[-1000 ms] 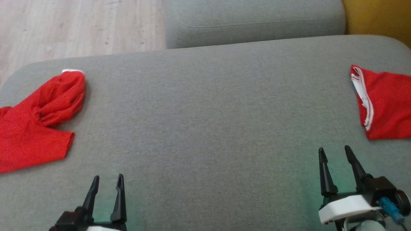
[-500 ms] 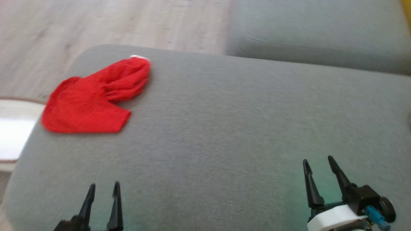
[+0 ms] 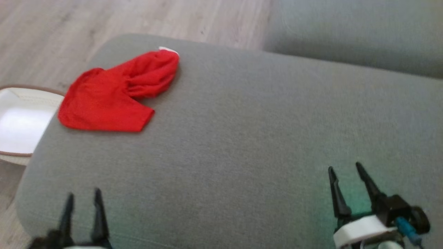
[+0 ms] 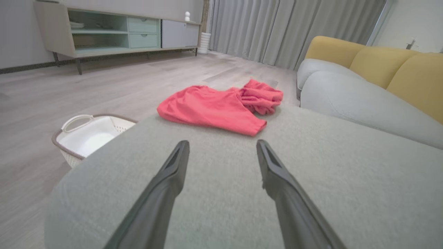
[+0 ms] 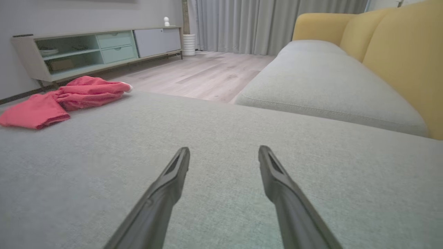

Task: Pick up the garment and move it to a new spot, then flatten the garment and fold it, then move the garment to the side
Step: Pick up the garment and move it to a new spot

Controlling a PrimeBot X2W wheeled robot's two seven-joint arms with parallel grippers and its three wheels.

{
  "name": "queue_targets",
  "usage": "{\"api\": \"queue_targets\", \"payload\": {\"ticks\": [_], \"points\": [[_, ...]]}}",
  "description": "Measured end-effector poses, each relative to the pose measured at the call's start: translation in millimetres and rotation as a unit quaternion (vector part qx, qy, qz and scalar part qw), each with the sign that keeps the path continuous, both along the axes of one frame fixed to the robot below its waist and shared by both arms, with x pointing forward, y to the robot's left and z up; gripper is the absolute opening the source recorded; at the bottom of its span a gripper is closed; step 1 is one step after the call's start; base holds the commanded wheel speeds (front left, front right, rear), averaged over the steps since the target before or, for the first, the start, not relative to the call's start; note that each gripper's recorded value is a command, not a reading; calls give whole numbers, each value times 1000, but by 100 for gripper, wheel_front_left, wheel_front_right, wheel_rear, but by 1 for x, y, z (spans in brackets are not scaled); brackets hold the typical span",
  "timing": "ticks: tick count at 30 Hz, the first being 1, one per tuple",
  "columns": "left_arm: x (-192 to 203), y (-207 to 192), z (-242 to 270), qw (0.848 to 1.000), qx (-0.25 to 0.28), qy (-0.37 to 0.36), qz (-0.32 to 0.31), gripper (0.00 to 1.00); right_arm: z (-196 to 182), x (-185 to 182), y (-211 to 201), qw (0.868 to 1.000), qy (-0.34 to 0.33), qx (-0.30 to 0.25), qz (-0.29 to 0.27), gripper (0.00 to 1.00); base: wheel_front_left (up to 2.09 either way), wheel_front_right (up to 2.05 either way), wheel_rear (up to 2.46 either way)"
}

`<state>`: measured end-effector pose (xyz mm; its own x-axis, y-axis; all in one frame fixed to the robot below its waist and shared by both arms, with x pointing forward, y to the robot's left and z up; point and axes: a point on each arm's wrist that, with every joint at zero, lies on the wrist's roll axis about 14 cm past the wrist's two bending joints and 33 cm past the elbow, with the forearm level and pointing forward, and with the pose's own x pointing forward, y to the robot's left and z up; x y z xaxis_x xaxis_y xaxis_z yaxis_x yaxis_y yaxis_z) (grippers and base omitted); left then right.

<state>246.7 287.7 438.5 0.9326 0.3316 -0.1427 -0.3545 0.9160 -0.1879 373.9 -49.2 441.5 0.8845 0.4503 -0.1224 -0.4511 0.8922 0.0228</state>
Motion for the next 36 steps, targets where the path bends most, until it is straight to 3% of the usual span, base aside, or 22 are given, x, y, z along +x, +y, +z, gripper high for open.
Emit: {"api": "queue_targets", "payload": {"ticks": [7, 15, 19, 26, 31, 32, 33, 36], "points": [[62, 33, 18, 1000, 24, -1, -7, 100, -4, 30, -23, 999, -10, -12, -38, 100, 0, 0, 0], [188, 62, 32, 998, 43, 35, -29, 100, -28, 68, -52, 996, -9, -48, -77, 100, 0, 0, 0], [236, 64, 10, 996, 26, 76, -32, 100, -45, 81, -65, 994, -4, -69, -80, 100, 0, 0, 0], [265, 62, -67, 980, -6, 198, -30, 100, -70, 96, -79, 992, 13, -86, -88, 100, 0, 0, 0], [268, 57, -97, 966, 6, 255, -45, 100, -71, 97, -86, 991, 14, -89, -96, 100, 0, 0, 0], [268, 57, -98, 964, 7, 260, -47, 44, -70, 97, -87, 991, 14, -89, -98, 100, 0, 0, 0], [269, 55, -98, 964, 6, 263, -49, 0, -69, 96, -88, 991, 13, -88, -100, 100, 0, 0, 0], [271, 51, -91, 965, 10, 254, -59, 0, -65, 94, -90, 991, 13, -89, -104, 100, 0, 0, 0]]}}
